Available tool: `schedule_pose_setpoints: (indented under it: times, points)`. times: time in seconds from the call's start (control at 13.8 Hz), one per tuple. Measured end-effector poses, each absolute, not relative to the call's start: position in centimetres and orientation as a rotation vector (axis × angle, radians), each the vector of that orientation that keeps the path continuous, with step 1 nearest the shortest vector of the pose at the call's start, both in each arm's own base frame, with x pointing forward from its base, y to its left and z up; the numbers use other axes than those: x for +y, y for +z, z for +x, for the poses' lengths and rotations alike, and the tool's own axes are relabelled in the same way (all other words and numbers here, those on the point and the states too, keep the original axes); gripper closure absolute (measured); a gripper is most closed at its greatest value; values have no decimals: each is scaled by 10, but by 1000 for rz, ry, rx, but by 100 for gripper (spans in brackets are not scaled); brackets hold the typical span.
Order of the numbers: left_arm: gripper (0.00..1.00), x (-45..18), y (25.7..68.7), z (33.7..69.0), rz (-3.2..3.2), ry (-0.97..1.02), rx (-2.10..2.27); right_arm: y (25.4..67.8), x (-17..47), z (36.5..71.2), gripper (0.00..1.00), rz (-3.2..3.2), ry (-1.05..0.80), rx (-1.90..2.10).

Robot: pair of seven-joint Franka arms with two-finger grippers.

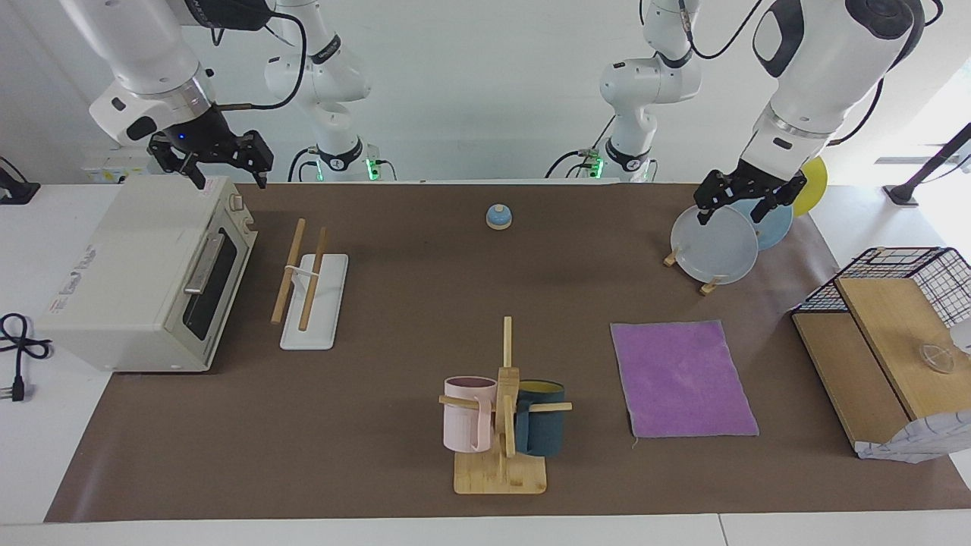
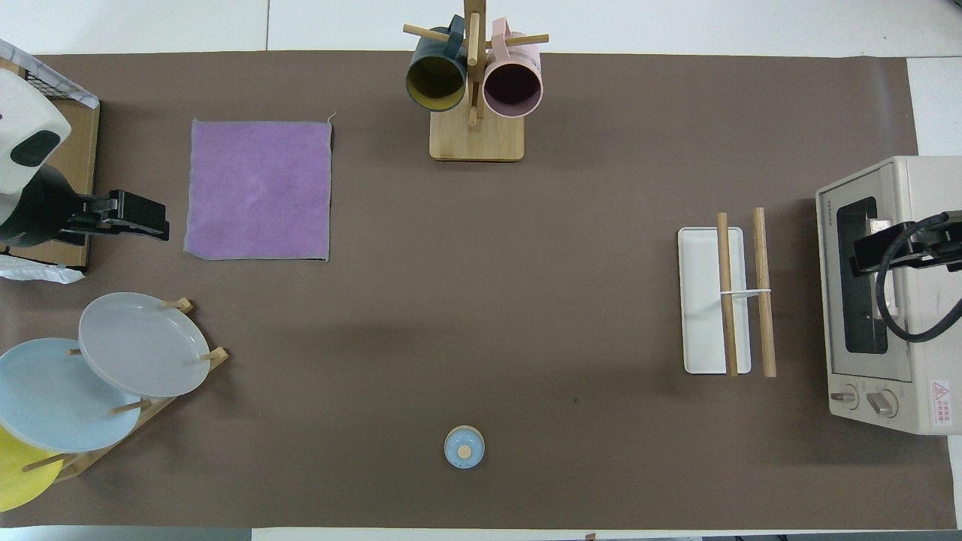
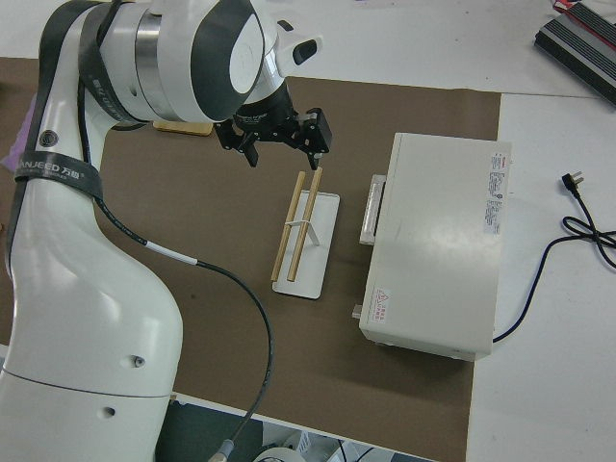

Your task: Fold towel and hang on rack

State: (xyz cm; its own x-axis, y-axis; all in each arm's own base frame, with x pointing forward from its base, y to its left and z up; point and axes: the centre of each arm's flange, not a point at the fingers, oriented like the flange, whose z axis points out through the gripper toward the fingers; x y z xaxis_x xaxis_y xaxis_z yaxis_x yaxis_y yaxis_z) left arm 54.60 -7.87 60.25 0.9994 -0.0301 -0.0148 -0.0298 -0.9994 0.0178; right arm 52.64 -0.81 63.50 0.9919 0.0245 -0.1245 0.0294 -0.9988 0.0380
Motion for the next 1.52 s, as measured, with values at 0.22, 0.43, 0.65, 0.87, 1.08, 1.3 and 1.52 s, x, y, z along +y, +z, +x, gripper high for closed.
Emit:
schedule_pose_setpoints:
  times: [0.22,0.43,0.65,0.87,1.08,1.3,1.52]
  points:
    - [0,-79,602,546,3124,-25,-47,635,-8,526,0,3096,-193,42]
    - [0,-79,602,546,3124,-24,-47,635,-8,526,0,3096,-193,42]
    - [0,-79,602,546,3124,-24,-47,635,-8,526,0,3096,-193,42]
    - [0,-78,600,546,3124,-31,-45,635,-8,526,0,3096,-193,42]
    - [0,-67,587,548,3125,-36,-11,635,-8,526,0,3096,-193,42]
    - [0,-47,546,556,3122,-3,48,635,-8,526,0,3096,-193,42]
    - [0,-21,481,566,3115,30,118,635,-8,526,0,3096,-193,42]
